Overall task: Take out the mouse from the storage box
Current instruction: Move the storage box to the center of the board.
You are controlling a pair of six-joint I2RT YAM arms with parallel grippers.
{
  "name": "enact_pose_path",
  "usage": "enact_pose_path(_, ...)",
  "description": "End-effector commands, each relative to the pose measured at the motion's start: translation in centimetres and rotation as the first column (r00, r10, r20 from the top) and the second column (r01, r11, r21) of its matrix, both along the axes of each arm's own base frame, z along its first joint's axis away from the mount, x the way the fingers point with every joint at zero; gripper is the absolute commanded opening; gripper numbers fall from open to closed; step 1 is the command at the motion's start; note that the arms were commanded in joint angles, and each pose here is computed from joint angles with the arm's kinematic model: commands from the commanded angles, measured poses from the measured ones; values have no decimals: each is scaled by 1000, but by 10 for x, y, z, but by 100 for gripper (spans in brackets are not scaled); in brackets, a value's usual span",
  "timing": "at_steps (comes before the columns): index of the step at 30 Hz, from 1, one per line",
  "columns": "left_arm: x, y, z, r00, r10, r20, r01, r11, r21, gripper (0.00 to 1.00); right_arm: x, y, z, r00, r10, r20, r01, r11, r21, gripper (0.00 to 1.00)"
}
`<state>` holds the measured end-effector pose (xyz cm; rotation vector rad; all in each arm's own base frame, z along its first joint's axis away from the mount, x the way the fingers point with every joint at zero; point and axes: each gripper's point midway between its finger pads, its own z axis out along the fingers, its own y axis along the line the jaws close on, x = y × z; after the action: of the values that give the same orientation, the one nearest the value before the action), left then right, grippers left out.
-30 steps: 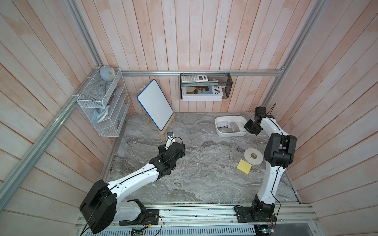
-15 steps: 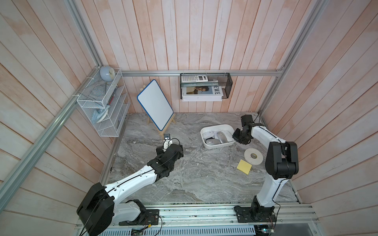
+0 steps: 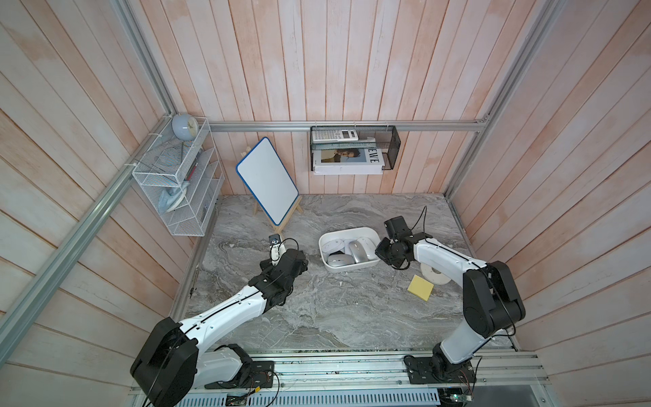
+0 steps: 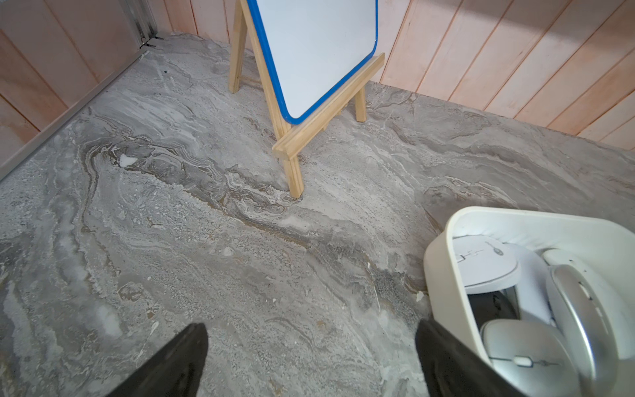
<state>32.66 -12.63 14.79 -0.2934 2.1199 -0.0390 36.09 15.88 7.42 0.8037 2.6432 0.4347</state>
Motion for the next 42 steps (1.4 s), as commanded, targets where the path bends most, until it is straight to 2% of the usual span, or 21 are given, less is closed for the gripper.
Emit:
enact_pose_path(1, -5, 3, -7, 1000, 10, -22, -11, 999, -34, 100, -11, 20, 5, 1000, -25, 12, 24, 999, 25, 1)
enact_pose_path(10, -7, 9, -22, 997, 32, -72, -35, 998, -51, 100, -37, 46, 1, 1000, 16, 17, -15, 1000, -7, 9)
enact_pose_path(12, -8, 10, -27, 995, 39, -88, -44, 998, -48, 100, -40, 45, 5, 999, 31, 34, -30, 999, -30, 20)
enact_pose_path(14, -9, 11, -31, 994, 44, -101, -49, 997, -54, 100, -37, 41, 15, 996, 58, 74, -54, 997, -55, 39)
enact_pose_path(15, -9, 10, -33, 993, 41, -109, -48, 997, -61, 100, -34, 40, 19, 993, 63, 96, -57, 996, -62, 45)
enact_pose_path(17, -7, 5, -37, 992, 27, -126, -38, 996, -84, 100, -23, 32, 26, 986, 109, 127, -96, 990, -102, 55)
enact_pose_path(21, -3, -11, -43, 988, -19, -154, -2, 992, -130, 100, -11, 22, 32, 967, 239, 91, -225, 964, -140, 66)
enact_pose_path(26, 6, -40, -49, 978, -101, -181, 58, 973, -225, 100, -4, 55, 25, 886, 461, 56, -460, 887, -27, 75)
enact_pose_path(28, 9, -49, -51, 973, -121, -198, 68, 965, -255, 100, -4, 61, 21, 873, 486, 35, -486, 874, -9, 77)
enact_pose_path(33, 18, -70, -54, 961, -170, -217, 92, 940, -329, 100, -3, 59, 3, 877, 481, -21, -481, 876, -17, 78)
enact_pose_path(37, 26, -93, -56, 943, -248, -223, 130, 889, -439, 100, -9, 64, -3, 866, 499, -20, -499, 866, 7, 77)
enact_pose_path(42, 40, -112, -59, 925, -296, -238, 148, 858, -492, 100, -22, 73, -10, 862, 507, -8, -506, 861, 40, 74)
